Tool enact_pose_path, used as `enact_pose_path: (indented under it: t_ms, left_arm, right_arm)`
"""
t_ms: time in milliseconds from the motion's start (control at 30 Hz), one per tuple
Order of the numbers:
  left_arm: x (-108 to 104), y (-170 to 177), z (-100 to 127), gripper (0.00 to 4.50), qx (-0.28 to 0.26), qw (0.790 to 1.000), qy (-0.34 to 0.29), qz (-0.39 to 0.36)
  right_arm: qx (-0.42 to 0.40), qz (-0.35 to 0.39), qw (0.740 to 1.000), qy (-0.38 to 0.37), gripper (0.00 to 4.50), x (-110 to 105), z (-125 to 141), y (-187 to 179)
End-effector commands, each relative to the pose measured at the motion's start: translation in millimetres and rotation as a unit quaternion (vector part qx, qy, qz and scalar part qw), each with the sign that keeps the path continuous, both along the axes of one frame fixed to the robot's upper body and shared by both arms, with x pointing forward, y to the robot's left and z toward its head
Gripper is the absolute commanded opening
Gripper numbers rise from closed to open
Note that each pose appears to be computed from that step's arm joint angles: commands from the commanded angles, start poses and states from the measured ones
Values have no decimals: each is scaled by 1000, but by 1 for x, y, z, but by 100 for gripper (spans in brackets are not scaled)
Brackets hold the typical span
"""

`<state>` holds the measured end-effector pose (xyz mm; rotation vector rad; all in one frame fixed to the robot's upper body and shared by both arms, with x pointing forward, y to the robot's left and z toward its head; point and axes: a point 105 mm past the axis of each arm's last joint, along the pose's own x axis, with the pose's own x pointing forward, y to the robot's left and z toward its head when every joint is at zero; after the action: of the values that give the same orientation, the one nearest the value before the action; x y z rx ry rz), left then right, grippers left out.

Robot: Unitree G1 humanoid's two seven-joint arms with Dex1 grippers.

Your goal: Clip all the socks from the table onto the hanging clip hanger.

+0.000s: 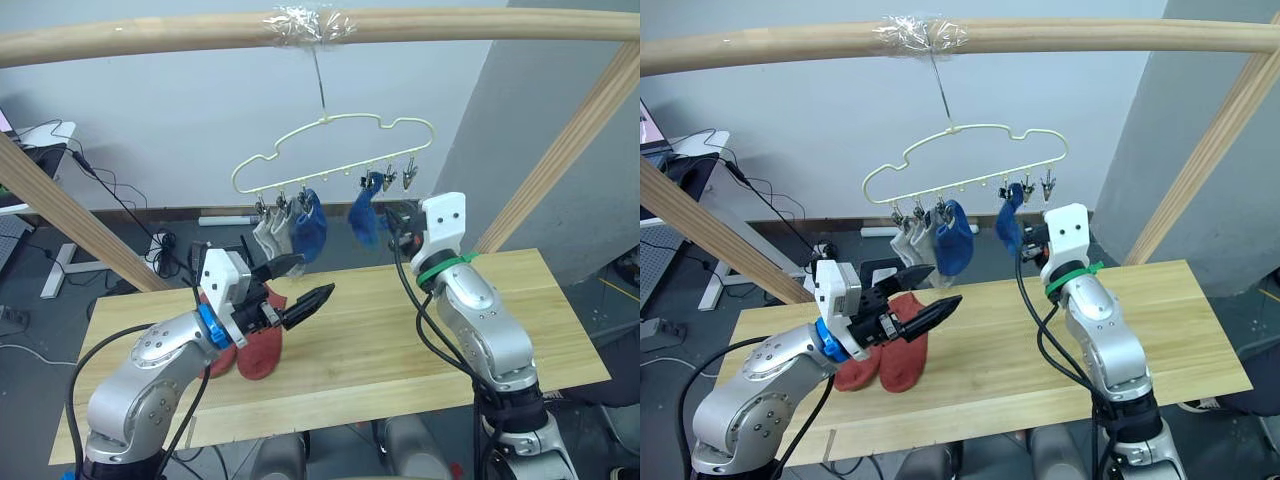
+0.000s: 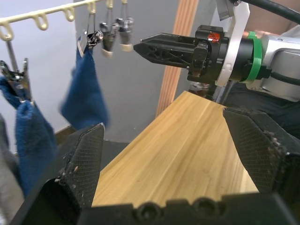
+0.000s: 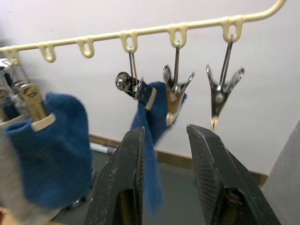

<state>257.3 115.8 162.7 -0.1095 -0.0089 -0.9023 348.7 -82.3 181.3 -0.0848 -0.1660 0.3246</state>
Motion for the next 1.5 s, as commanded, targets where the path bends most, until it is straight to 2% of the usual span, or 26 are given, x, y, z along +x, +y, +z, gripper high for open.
enact_pose_path:
  t_ms: [33, 500, 1067, 1500]
  left_arm:
    - [-2, 0, 17, 450, -2, 999, -38, 6]
    - [-8, -7, 16, 450, 6, 999, -37, 1]
    - [-7, -10, 10, 450, 7, 999, -33, 2]
    - [-7, -9, 5, 450, 9, 999, -32, 3]
  right_arm:
    - [8, -10, 999, -35, 149, 6, 15, -1]
    - [33, -29, 998, -51, 149, 34, 28, -1]
    - [42, 13, 998, -54, 149, 37, 36, 27]
    - [27, -4, 999, -32, 149, 37, 23, 20]
